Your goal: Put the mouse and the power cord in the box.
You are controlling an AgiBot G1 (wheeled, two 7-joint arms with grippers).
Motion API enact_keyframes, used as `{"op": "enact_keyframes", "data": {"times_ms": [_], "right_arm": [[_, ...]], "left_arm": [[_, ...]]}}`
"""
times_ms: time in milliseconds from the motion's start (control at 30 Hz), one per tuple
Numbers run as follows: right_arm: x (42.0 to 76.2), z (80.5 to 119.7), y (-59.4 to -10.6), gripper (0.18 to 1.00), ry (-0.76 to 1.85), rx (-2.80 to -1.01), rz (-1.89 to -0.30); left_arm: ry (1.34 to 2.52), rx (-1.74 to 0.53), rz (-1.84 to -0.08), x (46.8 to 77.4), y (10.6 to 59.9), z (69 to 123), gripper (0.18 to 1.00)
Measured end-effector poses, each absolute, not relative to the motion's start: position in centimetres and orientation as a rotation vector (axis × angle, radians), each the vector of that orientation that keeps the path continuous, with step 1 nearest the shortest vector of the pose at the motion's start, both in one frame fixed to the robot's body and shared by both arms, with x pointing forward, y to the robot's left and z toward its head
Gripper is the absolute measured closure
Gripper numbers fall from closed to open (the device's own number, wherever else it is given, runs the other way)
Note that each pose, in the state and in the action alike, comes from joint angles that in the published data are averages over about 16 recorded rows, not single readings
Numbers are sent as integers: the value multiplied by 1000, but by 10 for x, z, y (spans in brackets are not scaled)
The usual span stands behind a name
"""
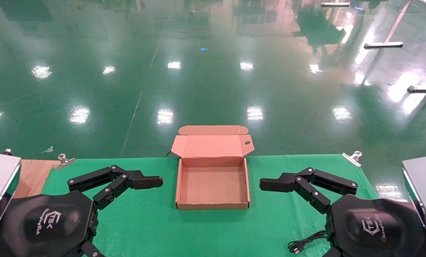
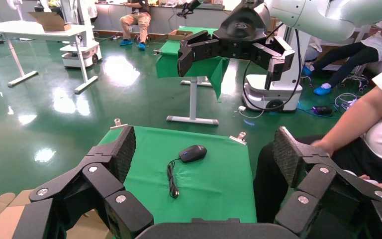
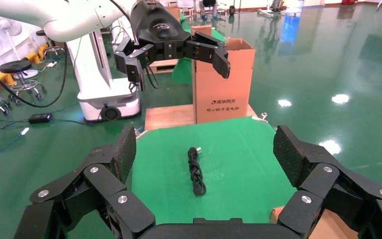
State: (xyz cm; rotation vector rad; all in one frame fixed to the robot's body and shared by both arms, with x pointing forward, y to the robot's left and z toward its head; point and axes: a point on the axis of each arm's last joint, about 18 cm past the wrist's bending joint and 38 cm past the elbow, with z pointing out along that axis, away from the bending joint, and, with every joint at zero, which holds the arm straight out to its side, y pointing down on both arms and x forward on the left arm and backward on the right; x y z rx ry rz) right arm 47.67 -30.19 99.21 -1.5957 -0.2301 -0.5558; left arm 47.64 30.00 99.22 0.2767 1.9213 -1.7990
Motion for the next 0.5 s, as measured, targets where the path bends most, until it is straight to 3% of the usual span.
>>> {"op": "enact_keyframes", "data": {"times_ms": [500], "right_arm": [[478, 990, -302, 178, -229, -1602, -557]], "left_arm": [[1924, 277, -1797, 477, 299, 991, 183]]}}
